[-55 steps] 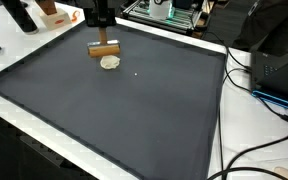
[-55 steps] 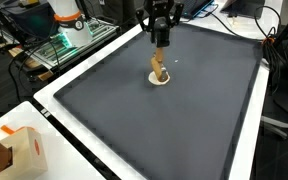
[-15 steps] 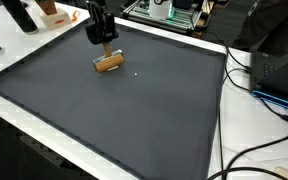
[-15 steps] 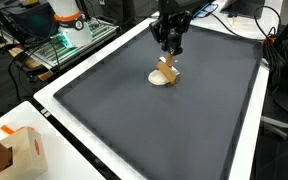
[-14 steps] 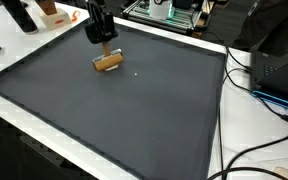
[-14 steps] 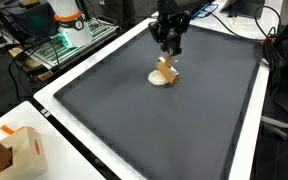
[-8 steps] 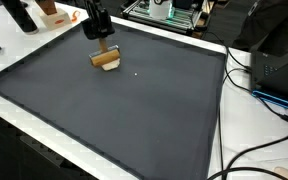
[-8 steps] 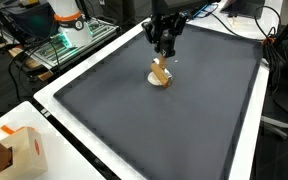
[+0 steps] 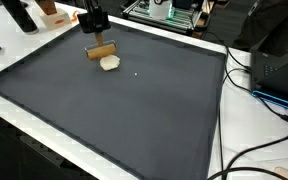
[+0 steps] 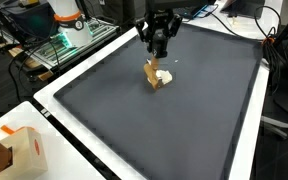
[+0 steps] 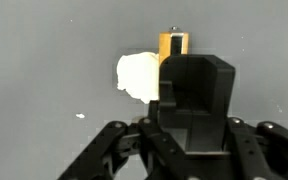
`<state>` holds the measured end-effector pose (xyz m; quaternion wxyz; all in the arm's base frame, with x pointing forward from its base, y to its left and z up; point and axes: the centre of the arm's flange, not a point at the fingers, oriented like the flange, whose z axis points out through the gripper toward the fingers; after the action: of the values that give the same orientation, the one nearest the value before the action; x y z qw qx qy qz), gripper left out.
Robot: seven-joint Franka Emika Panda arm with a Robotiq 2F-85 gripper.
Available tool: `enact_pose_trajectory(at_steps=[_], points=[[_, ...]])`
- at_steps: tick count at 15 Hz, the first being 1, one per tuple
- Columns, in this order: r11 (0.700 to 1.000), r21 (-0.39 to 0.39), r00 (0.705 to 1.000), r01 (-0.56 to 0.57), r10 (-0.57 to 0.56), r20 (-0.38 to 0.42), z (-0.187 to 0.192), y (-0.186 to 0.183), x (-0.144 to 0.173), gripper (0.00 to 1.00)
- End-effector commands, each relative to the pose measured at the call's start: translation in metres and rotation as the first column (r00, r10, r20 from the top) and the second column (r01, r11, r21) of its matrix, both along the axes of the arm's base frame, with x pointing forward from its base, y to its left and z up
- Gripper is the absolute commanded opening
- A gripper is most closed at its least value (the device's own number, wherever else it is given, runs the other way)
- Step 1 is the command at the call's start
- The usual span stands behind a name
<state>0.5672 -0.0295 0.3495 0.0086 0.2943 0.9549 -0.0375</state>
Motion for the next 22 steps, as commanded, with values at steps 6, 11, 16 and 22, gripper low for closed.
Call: enact_pose_trajectory(at_steps=[6, 11, 16, 22], points=[[0.954, -0.027, 0.951, 0.298, -0.294, 0.099, 0.075, -0.003, -0.022, 0.24], [0.837, -0.106, 0.84, 0.536, -0.517, 0.165, 0.101, 0.006, -0.021, 0.24], [0.659, -0.185, 0.683, 0.729, -0.683, 0.259, 0.096, 0.023, -0.012, 0.24], [0.393, -0.279, 0.476, 0.876, -0.796, 0.373, 0.073, 0.037, -0.003, 0.24]])
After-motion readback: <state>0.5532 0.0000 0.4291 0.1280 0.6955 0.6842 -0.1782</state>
